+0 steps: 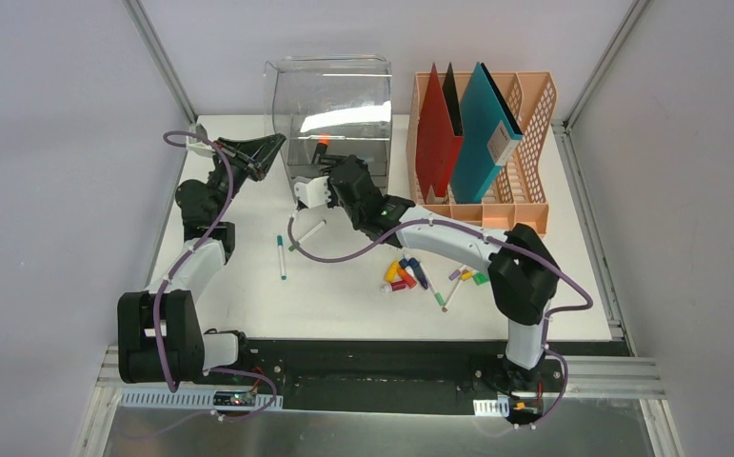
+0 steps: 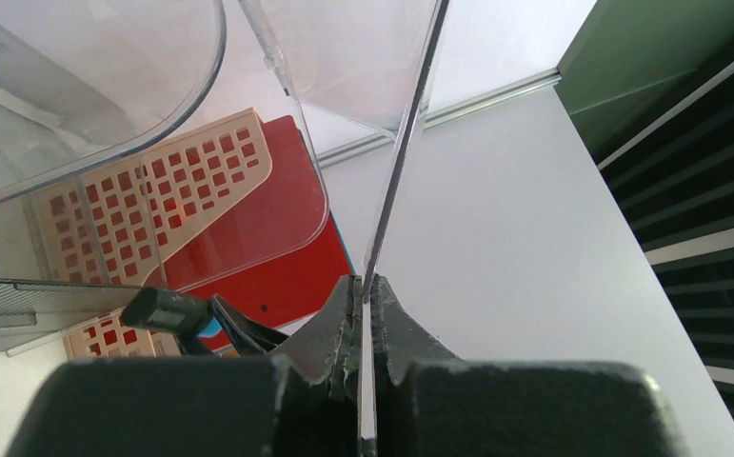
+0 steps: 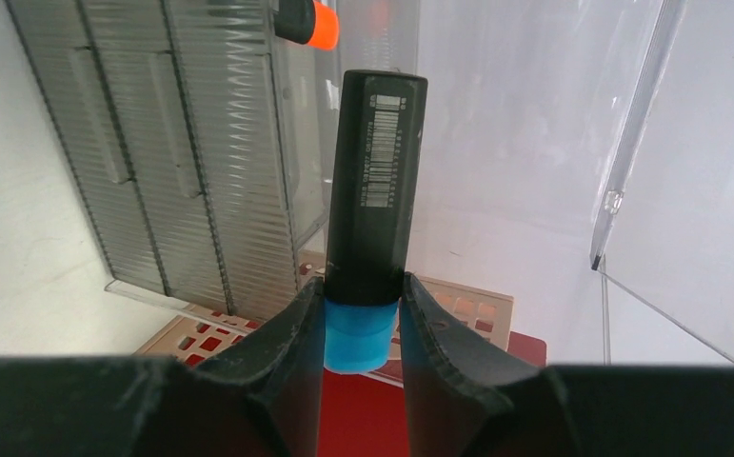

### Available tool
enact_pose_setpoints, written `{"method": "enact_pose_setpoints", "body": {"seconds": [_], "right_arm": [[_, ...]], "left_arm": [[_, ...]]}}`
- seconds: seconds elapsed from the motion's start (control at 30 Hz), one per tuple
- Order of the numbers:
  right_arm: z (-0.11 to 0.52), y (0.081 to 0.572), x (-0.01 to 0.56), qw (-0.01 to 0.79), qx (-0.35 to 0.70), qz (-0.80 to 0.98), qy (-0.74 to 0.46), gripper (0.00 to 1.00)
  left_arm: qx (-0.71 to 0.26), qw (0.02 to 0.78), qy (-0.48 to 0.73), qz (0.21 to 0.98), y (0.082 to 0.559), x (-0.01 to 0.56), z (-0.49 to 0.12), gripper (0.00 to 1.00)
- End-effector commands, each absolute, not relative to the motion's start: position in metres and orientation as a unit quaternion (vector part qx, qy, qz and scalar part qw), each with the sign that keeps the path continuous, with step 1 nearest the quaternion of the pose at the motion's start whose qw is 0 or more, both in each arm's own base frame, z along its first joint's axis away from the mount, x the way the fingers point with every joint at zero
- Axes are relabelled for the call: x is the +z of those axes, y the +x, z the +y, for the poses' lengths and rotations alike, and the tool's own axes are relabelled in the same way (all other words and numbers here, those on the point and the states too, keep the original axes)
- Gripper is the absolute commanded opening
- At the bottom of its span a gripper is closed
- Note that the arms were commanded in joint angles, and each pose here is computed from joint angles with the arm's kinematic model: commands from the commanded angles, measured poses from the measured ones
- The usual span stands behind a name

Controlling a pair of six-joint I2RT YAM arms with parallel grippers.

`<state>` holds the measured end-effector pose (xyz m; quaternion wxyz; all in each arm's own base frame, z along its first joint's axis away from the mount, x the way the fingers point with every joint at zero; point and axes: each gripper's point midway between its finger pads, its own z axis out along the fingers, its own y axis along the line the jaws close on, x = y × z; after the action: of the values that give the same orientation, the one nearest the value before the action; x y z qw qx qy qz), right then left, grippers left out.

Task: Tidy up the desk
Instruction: Place the stationery in the storage box.

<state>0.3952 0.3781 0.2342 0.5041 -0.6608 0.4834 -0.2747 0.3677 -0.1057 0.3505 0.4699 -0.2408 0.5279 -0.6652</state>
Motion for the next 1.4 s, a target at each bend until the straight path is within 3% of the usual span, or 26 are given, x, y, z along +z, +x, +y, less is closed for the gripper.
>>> {"method": "enact_pose_setpoints", "body": {"seconds": [0.0, 0.73, 0.77, 0.8, 1.1, 1.13, 1.37], "right_arm": [[0.376, 0.417, 0.269, 0.541, -0.305, 0.482, -0.619, 0.00], [0.370, 0.465, 0.256, 0.546, -0.334, 0.496, -0.587, 0.00], [0.369, 0.466, 0.258, 0.540, -0.346, 0.486, -0.594, 0.59], [0.370, 0.464, 0.256, 0.540, -0.346, 0.483, -0.596, 0.71], [0.377, 0.433, 0.259, 0.540, -0.332, 0.468, -0.616, 0.71], [0.385, 0.427, 0.256, 0.550, -0.304, 0.472, -0.618, 0.95], [0.397, 0.394, 0.244, 0.533, -0.252, 0.481, -0.649, 0.96]], "left_arm": [[-0.665, 0.516, -0.210, 0.497, 0.363, 0.387, -0.100, 0.00], [-0.666, 0.513, -0.211, 0.499, 0.365, 0.385, -0.100, 0.00], [-0.666, 0.512, -0.210, 0.500, 0.364, 0.385, -0.100, 0.00], [-0.666, 0.513, -0.210, 0.499, 0.364, 0.385, -0.100, 0.00], [-0.666, 0.512, -0.210, 0.500, 0.365, 0.386, -0.100, 0.00], [-0.666, 0.513, -0.209, 0.500, 0.365, 0.386, -0.100, 0.00], [-0.666, 0.513, -0.208, 0.499, 0.365, 0.388, -0.100, 0.00]]}}
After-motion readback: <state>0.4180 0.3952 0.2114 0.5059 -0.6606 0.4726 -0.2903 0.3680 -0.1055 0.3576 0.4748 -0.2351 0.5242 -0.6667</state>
